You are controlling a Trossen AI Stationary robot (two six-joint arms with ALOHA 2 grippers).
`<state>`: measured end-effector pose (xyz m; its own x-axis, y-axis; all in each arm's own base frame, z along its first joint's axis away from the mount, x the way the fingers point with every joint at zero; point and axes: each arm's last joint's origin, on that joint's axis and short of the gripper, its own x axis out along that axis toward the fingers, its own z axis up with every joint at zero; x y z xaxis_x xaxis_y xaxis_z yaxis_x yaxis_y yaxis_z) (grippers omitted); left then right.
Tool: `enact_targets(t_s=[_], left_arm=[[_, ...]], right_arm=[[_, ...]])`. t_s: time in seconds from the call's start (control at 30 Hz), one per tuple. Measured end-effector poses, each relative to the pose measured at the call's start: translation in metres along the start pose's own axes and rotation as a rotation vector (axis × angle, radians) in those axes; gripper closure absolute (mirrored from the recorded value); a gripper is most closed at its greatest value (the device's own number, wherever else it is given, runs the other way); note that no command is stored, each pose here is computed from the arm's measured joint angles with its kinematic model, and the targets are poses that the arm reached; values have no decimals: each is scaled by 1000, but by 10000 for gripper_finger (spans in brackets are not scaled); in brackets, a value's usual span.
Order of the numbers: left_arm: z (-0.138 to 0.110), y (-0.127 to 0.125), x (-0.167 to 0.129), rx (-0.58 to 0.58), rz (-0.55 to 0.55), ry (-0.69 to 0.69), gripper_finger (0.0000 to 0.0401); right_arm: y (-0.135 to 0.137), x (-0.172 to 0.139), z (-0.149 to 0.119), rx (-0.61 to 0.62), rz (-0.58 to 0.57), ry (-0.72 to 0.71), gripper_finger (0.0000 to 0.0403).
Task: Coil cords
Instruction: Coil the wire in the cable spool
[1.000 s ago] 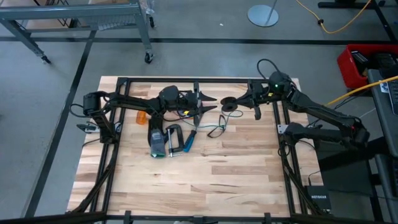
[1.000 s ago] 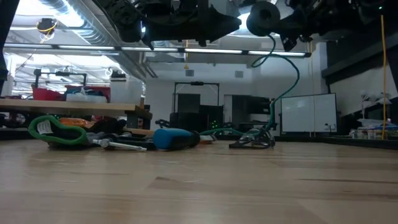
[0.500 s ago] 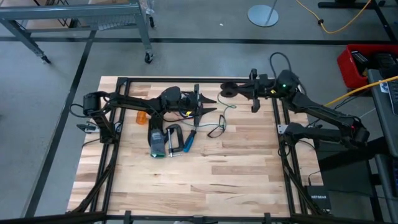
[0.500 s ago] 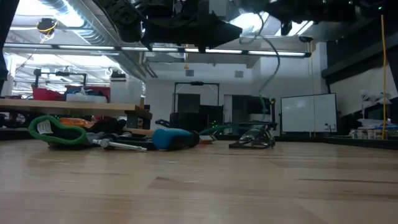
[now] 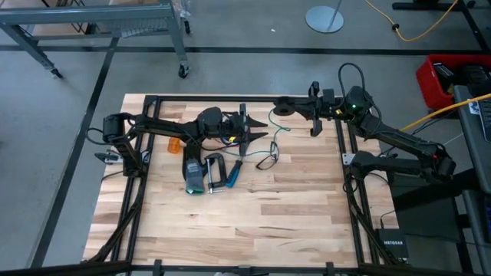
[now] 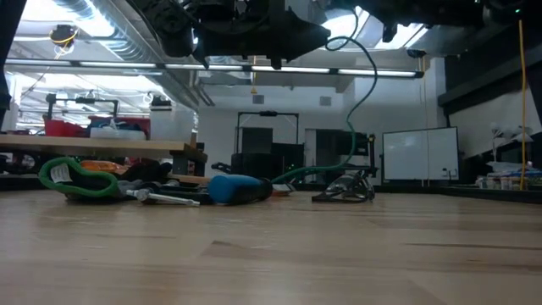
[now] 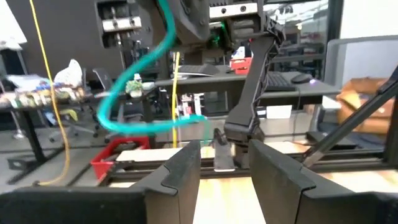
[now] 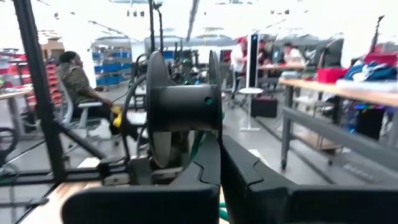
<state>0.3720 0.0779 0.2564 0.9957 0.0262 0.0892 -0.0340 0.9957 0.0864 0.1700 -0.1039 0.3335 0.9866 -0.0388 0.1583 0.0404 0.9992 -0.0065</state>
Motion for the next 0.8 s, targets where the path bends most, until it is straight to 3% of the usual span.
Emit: enact_targets(t_s=[0.5, 0.8], left_arm=[[6, 0, 0, -10, 3, -57, 275], [3, 0, 0, -11, 1, -29, 275]], right_arm=[[1, -2, 18, -88, -32, -172, 402], [14, -16, 55, -110, 47, -557, 402]])
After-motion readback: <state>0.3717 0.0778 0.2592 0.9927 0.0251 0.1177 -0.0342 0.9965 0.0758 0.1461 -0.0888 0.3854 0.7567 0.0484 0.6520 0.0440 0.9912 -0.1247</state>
